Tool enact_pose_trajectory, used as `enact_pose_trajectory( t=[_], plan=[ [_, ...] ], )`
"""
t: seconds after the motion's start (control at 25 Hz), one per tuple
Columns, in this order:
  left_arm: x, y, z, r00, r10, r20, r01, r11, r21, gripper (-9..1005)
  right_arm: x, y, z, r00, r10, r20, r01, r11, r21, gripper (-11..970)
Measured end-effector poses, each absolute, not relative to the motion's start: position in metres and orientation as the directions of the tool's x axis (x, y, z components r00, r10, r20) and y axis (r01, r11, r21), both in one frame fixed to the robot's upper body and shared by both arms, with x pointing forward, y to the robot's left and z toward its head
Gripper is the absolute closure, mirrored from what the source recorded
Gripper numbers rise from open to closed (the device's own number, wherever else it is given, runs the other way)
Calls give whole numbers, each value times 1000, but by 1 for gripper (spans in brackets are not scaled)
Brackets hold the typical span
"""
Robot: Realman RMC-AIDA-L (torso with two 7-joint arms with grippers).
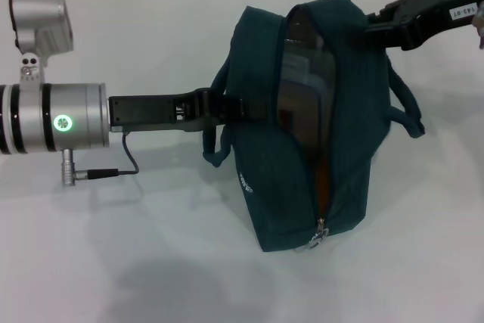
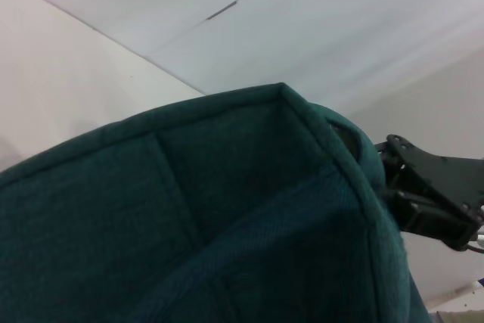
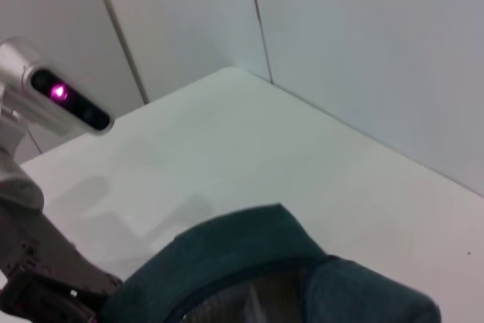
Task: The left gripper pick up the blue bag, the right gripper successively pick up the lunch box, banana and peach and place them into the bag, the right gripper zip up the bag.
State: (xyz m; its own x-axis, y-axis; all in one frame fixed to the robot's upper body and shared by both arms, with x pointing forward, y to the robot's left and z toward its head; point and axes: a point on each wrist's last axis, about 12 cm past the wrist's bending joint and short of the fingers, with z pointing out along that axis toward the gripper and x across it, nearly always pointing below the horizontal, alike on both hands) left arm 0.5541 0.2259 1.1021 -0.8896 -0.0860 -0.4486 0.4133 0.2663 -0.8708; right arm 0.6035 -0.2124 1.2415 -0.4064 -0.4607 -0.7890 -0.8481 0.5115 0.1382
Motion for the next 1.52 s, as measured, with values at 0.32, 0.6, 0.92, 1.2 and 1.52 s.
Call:
enact_pose_trajectory(
  t=[0.32, 0.6, 0.92, 1.2, 1.52],
  plan=[
    [548, 228, 1096, -890, -114, -442, 404, 252, -879, 948, 601, -228, 1241, -419, -432, -799, -830, 540, 144, 589],
    [545, 231, 1093, -890, -125, -438, 399, 253, -881, 948, 586, -241, 1253, -299, -341, -891, -888, 442, 129, 421],
    [544, 232, 1090, -893, -139, -428, 385, 256, -887, 948, 517, -262, 1242, 54, -296, -954, -998, 3, -57, 265],
    [545, 232, 1091, -889, -162, -429, 385, 246, -890, 948, 484, -282, 1161, -24, -262, -965, -996, -82, 47, 268],
    [544, 233, 1091, -887, -169, -429, 384, 243, -891, 948, 480, -280, 1089, -188, -337, -923, -981, 18, 193, 268]
  ],
)
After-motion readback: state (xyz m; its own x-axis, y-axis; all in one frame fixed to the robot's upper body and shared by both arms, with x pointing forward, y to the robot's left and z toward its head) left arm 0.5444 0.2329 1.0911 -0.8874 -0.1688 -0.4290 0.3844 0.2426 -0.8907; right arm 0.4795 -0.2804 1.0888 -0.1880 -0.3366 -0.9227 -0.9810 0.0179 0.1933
